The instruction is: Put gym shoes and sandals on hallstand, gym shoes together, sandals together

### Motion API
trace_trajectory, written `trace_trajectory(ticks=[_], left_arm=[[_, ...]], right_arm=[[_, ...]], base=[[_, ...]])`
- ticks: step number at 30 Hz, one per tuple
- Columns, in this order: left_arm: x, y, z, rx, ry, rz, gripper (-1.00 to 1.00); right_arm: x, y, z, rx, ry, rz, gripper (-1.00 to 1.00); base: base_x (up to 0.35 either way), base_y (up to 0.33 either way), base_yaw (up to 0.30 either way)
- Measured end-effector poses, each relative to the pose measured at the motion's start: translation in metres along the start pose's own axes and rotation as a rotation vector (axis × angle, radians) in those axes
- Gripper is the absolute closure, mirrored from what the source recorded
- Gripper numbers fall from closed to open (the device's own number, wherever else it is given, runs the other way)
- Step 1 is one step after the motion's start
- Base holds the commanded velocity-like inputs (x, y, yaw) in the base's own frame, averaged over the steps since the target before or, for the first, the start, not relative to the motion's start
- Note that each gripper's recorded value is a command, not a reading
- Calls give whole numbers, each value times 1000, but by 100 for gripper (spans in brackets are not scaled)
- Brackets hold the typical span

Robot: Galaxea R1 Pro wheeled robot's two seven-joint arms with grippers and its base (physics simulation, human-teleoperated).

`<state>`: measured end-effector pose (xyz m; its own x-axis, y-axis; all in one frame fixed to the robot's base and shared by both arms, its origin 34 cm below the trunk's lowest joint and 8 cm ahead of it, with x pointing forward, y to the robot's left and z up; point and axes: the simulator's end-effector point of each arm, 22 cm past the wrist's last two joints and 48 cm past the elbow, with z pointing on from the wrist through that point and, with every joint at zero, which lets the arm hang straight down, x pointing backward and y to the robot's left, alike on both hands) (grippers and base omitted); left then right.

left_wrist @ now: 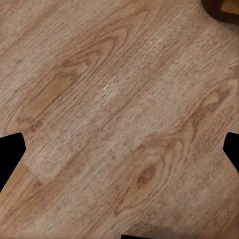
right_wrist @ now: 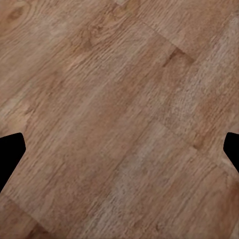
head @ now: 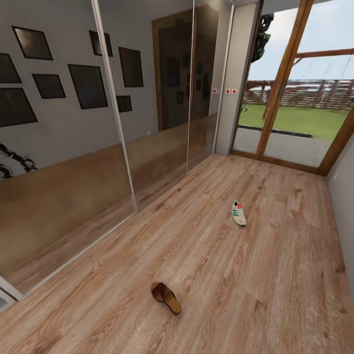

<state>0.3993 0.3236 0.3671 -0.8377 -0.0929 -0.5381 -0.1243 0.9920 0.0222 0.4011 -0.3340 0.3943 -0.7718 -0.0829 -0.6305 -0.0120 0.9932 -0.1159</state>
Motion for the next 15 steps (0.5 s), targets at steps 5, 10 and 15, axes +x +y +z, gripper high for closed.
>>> trace_trajectory(ticks=[5, 10, 15], left_arm=[[7, 0, 8, 0, 0, 0, -100], [14, 0, 15, 0, 0, 0, -100], [21, 0, 23, 0, 0, 0, -100]], right_arm=[[8, 2, 7, 0, 2, 1, -100], [16, 3, 13, 0, 2, 0, -100], [24, 4, 20, 1, 2, 1, -100]], base=[[0, 0, 0], [0, 0, 0], [0, 0, 0]])
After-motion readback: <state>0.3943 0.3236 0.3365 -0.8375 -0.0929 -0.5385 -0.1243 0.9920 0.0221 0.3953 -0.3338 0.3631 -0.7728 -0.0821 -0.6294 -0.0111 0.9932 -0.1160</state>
